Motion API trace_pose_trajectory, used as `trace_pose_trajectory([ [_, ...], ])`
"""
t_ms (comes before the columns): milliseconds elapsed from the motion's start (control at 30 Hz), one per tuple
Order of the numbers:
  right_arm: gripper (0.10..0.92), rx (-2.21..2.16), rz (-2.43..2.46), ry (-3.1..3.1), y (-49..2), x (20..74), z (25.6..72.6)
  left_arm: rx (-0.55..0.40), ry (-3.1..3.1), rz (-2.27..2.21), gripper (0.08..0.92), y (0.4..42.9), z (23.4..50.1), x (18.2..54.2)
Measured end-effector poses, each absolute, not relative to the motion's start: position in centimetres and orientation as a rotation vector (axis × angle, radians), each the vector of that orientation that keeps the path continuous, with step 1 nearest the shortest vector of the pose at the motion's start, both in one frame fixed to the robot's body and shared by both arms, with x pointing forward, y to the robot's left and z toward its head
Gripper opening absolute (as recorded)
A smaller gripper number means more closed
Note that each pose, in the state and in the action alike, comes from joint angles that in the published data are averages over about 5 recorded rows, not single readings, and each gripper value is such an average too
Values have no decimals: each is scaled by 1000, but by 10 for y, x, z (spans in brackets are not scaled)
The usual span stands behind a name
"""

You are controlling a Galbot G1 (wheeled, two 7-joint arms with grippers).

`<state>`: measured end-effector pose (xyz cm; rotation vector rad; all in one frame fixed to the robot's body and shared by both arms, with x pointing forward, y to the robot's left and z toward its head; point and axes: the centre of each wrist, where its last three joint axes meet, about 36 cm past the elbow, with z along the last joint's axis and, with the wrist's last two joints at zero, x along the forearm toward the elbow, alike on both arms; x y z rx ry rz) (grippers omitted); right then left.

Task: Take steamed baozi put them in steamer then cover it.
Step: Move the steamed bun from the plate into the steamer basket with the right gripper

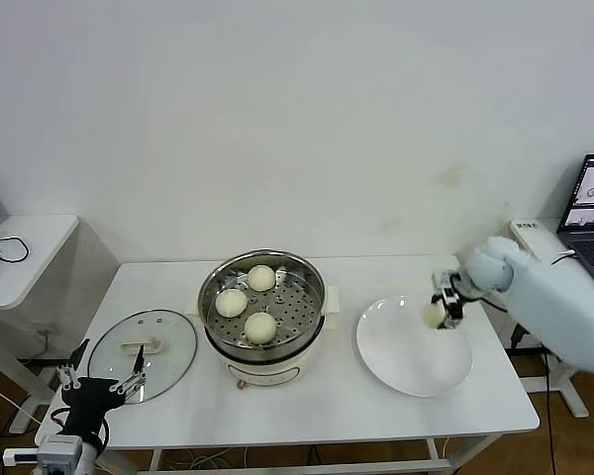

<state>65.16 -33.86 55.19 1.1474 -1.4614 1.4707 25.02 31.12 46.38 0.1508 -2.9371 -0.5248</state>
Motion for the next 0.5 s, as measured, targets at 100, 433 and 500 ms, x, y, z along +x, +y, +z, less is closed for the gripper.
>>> trace_pose_trajectory([
  [100,636,1168,1500,-1495,-319,657,583,148,-2938,-527,823,312,464,251],
  [433,636,1249,1584,-1571,-238,667,675,148,-2942,-540,823,316,465,255],
  [500,636,1272,1587,-1574,-219,667,683,147,-2942,-547,823,316,465,256],
])
